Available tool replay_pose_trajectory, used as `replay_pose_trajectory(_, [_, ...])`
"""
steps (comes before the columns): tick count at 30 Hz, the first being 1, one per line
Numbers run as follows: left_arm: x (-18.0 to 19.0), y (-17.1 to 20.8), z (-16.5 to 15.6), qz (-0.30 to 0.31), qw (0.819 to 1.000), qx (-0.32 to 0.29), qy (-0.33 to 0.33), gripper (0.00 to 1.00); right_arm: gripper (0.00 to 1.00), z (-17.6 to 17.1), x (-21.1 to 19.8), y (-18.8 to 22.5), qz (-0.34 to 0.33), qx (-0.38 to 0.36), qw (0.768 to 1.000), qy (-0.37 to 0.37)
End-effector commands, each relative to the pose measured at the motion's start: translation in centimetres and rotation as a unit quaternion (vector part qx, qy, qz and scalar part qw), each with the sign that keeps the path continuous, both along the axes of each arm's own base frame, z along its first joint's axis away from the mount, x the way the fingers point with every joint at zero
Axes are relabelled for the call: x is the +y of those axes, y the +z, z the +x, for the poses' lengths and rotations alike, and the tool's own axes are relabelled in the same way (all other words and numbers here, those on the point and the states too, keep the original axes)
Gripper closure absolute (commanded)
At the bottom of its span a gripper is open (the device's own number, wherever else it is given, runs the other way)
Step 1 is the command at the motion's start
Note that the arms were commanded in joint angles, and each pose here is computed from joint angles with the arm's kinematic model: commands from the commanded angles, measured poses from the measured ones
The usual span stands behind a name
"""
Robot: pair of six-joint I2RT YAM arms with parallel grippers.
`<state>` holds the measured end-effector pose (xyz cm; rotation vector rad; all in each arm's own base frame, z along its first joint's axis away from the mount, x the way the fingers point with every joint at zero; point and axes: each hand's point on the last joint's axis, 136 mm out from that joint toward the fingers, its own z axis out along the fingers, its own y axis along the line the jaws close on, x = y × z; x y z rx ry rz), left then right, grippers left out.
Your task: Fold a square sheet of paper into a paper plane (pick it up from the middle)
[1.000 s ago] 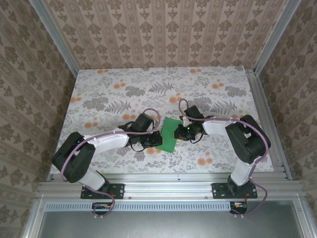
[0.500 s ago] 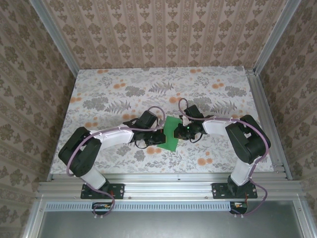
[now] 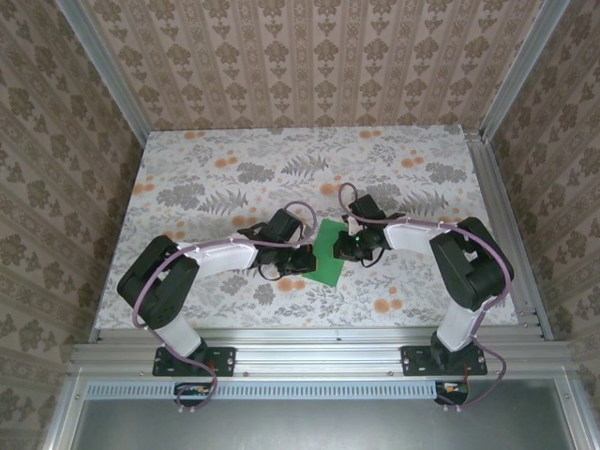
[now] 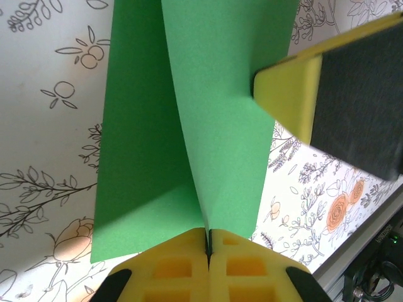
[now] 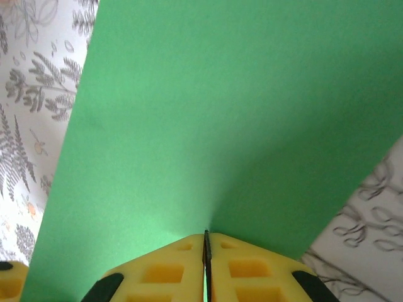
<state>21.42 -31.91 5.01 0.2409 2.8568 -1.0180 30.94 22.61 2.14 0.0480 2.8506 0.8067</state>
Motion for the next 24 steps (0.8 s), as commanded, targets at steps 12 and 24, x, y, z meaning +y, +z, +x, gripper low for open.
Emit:
replay_pose_trajectory(12, [-0.5,1.1,-0.2,-0.005,1.000,-0.014,-0.018,0.94,0.88,1.7,-1.7,-1.8,-0.055,0.005,0.998,0.005])
replay_pose_trajectory(24, [-3.3,1.2,0.8,-0.019,0.999,-0.009,-0.038,0.93,0.89,0.9,-1.5,-2.4,-0.046,0.015,0.999,0.021])
